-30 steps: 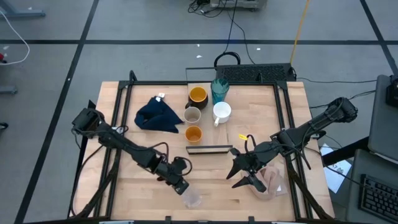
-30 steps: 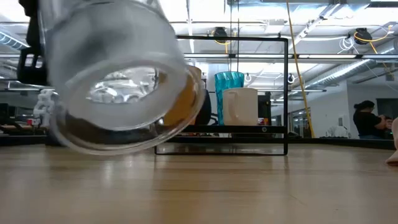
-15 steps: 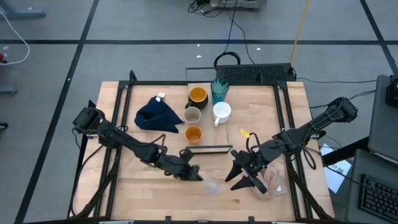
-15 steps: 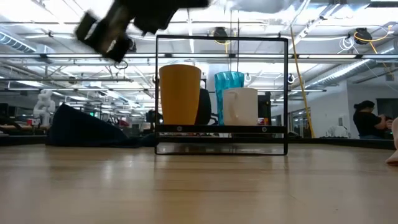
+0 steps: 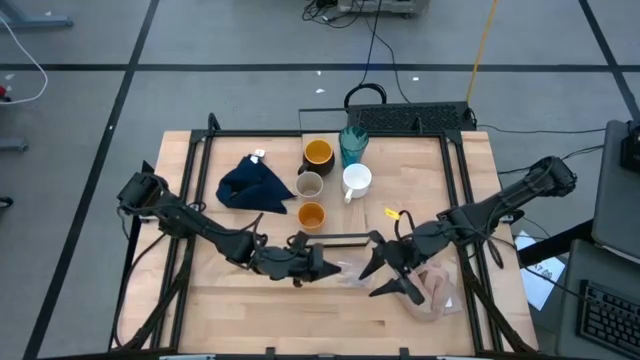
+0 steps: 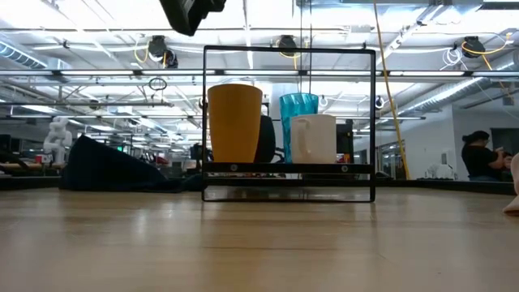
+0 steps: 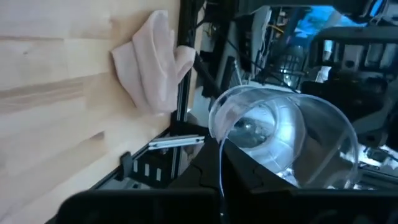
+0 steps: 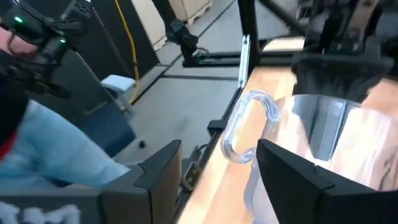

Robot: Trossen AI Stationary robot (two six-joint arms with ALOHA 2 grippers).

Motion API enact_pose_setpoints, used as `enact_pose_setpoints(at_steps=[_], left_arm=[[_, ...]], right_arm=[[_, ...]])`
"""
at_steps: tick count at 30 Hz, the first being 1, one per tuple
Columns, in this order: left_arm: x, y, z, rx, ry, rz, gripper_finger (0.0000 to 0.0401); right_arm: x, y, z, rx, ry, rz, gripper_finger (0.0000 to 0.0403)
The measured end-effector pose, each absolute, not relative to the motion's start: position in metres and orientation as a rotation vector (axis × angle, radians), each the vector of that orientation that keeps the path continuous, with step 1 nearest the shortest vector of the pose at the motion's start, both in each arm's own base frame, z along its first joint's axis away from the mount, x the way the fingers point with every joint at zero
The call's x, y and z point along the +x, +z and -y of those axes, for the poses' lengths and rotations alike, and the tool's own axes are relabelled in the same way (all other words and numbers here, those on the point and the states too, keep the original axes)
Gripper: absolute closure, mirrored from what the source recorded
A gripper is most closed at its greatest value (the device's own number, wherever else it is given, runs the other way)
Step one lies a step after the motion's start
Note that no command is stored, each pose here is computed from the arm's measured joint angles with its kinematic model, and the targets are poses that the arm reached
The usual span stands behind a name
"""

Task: Stack small to large cups/mugs on shelf
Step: Put the transparent mug on the shelf

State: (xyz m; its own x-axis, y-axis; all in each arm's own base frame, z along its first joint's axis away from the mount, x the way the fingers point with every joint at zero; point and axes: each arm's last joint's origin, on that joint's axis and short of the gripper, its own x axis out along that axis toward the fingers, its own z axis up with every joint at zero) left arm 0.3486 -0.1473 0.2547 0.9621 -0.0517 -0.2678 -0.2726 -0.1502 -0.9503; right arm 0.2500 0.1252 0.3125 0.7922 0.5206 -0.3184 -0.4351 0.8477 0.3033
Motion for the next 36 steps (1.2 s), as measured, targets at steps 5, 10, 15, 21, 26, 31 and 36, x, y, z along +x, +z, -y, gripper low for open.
enact_pose_setpoints(at_steps=[5,10,15,21,26,31,36], left_arm=[[0.350,0.262,0.150,-1.740,0.259,-0.212,0.0401],[0.351,0.269,0.150,-1.782,0.248,-0.124,0.0401],[0.352,0.272,0.149,-1.800,0.238,-0.082,0.0401],[0.352,0.272,0.148,-1.799,0.245,-0.085,0.0401],[0.352,0.272,0.148,-1.799,0.244,-0.085,0.0401],[0.352,0.271,0.149,-1.803,0.245,-0.089,0.0401],[0.352,0.271,0.149,-1.806,0.242,-0.094,0.0401]], right_arm=[[0.250,0.322,-0.124,0.061,0.435,-0.377,0.0180],[0.249,0.337,-0.129,-0.037,0.405,-0.322,0.0188],[0.249,0.342,-0.129,-0.031,0.405,-0.313,0.0213],[0.248,0.339,-0.129,-0.025,0.403,-0.349,0.0251],[0.248,0.339,-0.128,-0.033,0.376,-0.347,0.0297],[0.248,0.339,-0.128,-0.044,0.368,-0.344,0.0367],[0.248,0.339,-0.127,-0.055,0.368,-0.344,0.0384]])
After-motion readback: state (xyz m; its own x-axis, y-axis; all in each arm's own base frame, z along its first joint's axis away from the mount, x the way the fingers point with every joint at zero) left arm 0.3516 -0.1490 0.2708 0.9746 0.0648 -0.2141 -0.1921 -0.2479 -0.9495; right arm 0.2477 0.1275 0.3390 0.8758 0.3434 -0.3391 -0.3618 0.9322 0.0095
